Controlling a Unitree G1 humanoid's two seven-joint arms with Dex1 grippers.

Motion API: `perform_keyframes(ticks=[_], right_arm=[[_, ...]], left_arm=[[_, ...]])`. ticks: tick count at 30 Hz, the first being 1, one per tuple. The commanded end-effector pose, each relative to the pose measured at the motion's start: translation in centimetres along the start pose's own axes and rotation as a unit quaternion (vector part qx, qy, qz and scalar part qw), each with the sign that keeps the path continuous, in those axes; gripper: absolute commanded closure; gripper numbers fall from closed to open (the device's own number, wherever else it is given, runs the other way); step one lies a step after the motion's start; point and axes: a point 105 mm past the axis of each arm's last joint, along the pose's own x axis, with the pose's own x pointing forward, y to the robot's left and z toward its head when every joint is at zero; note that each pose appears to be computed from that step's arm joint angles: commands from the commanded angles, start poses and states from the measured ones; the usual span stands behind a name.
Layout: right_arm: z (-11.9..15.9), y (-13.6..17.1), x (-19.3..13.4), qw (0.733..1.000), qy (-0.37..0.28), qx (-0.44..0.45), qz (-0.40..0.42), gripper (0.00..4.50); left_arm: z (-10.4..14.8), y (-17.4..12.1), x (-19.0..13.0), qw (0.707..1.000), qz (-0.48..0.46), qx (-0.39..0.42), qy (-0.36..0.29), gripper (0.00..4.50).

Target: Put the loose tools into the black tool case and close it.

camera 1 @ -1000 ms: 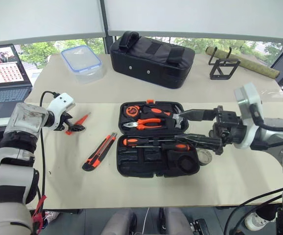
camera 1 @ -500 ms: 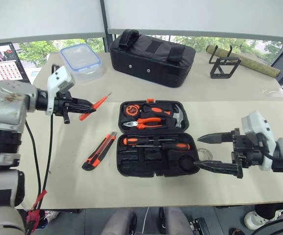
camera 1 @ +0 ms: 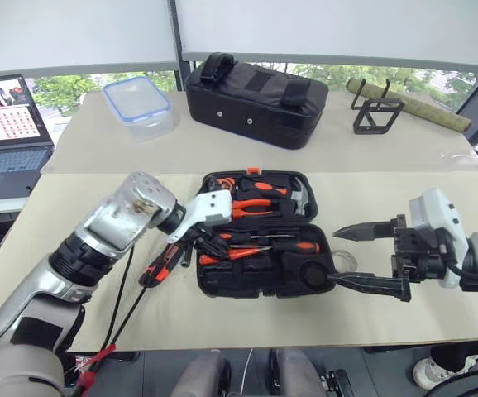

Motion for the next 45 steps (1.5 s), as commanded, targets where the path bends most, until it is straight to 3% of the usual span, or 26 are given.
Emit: perform_keyframes(ticks=[1, 7, 16, 21, 26, 27, 33, 36, 37, 45], right_arm=[[0.8, 0.3, 0.2, 1.000, -0.010, -0.028, -0.003, 0.00], [0.7, 0.1, 0.3, 0.999, -0.012, -0.030, -0.010, 0.00], [0.6, -0.1, 0.4, 0.999, -0.020, -0.028, -0.024, 0.00], [0.7, -0.5, 0.3, 0.999, -0.028, -0.026, -0.035, 0.00], [0.8, -0.9, 0.5, 0.998, -0.034, -0.024, -0.042, 0.00], [0.8, -0.9, 0.6, 0.998, -0.035, -0.023, -0.042, 0.00], [0.6, -0.9, 0.6, 0.999, -0.033, -0.016, -0.039, 0.00], [0.4, -0.9, 0.6, 0.999, -0.032, -0.012, -0.039, 0.00], [0.4, -0.9, 0.6, 0.999, -0.032, -0.010, -0.039, 0.00], [0.4, -1.3, 0.4, 0.999, -0.032, -0.005, -0.040, 0.00]], left_arm=[[0.0, 0.3, 0.6, 1.000, 0.016, 0.018, 0.019, 4.09], [-0.1, 2.0, 1.8, 0.998, 0.042, 0.018, 0.038, 4.09], [0.1, 1.2, 3.2, 0.999, 0.004, -0.008, 0.049, 4.09], [-1.0, 0.9, 2.9, 0.997, -0.001, 0.021, 0.075, 4.09], [-0.3, 0.9, 2.6, 0.997, -0.002, 0.042, 0.061, 4.09], [0.3, 0.7, 2.4, 0.998, -0.008, 0.045, 0.047, 3.09], [3.1, -0.3, -0.2, 0.998, -0.036, 0.026, -0.035, 1.01], [3.1, -0.4, -1.4, 0.997, -0.034, 0.022, -0.063, 1.01], [3.0, -0.1, -1.5, 0.997, -0.027, 0.017, -0.073, 1.25], [1.4, 0.9, 0.4, 0.995, 0.005, -0.004, -0.100, 3.94]])
